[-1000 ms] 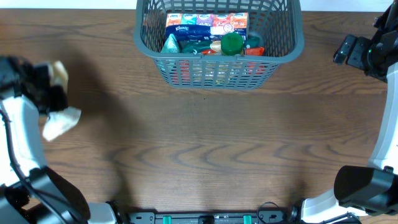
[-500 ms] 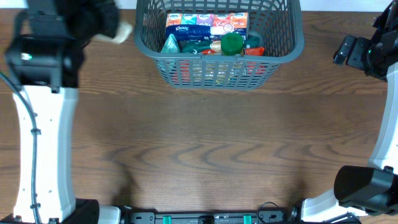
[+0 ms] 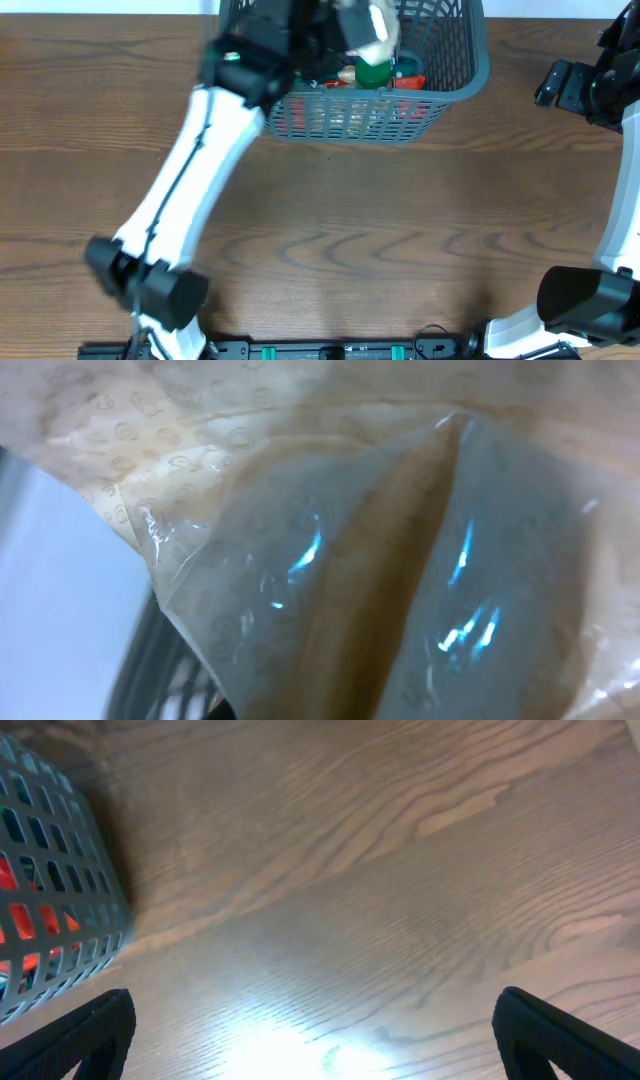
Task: Pack container
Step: 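Lift the paper bag over the basket and release it inside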
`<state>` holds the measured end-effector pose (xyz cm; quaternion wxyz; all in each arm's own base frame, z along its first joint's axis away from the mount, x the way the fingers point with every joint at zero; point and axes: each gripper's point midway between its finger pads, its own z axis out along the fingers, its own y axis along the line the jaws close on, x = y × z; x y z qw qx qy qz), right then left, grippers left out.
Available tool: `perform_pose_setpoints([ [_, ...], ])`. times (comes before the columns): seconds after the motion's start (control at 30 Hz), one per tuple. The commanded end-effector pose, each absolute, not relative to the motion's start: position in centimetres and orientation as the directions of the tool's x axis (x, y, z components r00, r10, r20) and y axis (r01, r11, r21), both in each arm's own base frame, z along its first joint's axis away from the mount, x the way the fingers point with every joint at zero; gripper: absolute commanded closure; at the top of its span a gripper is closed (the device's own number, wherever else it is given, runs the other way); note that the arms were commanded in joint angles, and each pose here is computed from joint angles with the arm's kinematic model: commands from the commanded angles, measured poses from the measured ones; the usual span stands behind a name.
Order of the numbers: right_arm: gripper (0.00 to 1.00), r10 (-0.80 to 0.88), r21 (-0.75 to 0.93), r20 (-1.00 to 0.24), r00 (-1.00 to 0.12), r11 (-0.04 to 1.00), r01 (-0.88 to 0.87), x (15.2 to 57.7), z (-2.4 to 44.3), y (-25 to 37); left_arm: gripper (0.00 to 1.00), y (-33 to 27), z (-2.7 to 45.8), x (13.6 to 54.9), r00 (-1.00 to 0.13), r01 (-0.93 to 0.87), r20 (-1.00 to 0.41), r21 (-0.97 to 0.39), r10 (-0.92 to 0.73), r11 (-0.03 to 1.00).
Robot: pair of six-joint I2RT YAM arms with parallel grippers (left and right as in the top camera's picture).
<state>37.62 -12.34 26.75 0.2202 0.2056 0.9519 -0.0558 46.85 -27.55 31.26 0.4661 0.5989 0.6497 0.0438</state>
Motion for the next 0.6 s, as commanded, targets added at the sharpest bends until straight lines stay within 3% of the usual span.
perform_pose_setpoints([
  [0.0, 0.01, 0.362, -0.022, -0.427, -0.828, 0.912, 0.410, 37.4, 26.4, -12.4, 0.94, -28.2, 29.5, 48.0, 0.211, 0.730, -0.495, 0.653, 0.843, 0.201],
  [0.17, 0.01, 0.365, -0.024, -0.412, -0.835, 0.912, 0.410, 37.1, 26.2, -12.3, 0.83, -28.3, 24.5, 49.9, 0.163, 0.773, -0.476, 0.605, 0.864, 0.188],
  [0.27, 0.01, 0.366, -0.025, -0.404, -0.838, 0.912, 0.410, 36.9, 26.1, -12.3, 0.66, -28.2, 22.6, 50.4, 0.143, 0.792, -0.467, 0.583, 0.872, 0.183],
  [0.33, 0.01, 0.366, -0.025, -0.403, -0.839, 0.912, 0.410, 36.9, 26.1, -12.3, 0.60, -28.3, 21.8, 50.5, 0.136, 0.799, -0.464, 0.574, 0.876, 0.180],
  [0.47, 0.01, 0.366, -0.025, -0.404, -0.838, 0.912, 0.410, 36.9, 26.1, -12.3, 0.25, -28.2, 21.7, 50.7, 0.134, 0.798, -0.464, 0.574, 0.876, 0.181],
  [0.57, 0.01, 0.366, -0.025, -0.405, -0.838, 0.912, 0.410, 36.9, 26.1, -12.3, 0.16, -27.7, 21.7, 50.9, 0.122, 0.797, -0.466, 0.572, 0.876, 0.193],
])
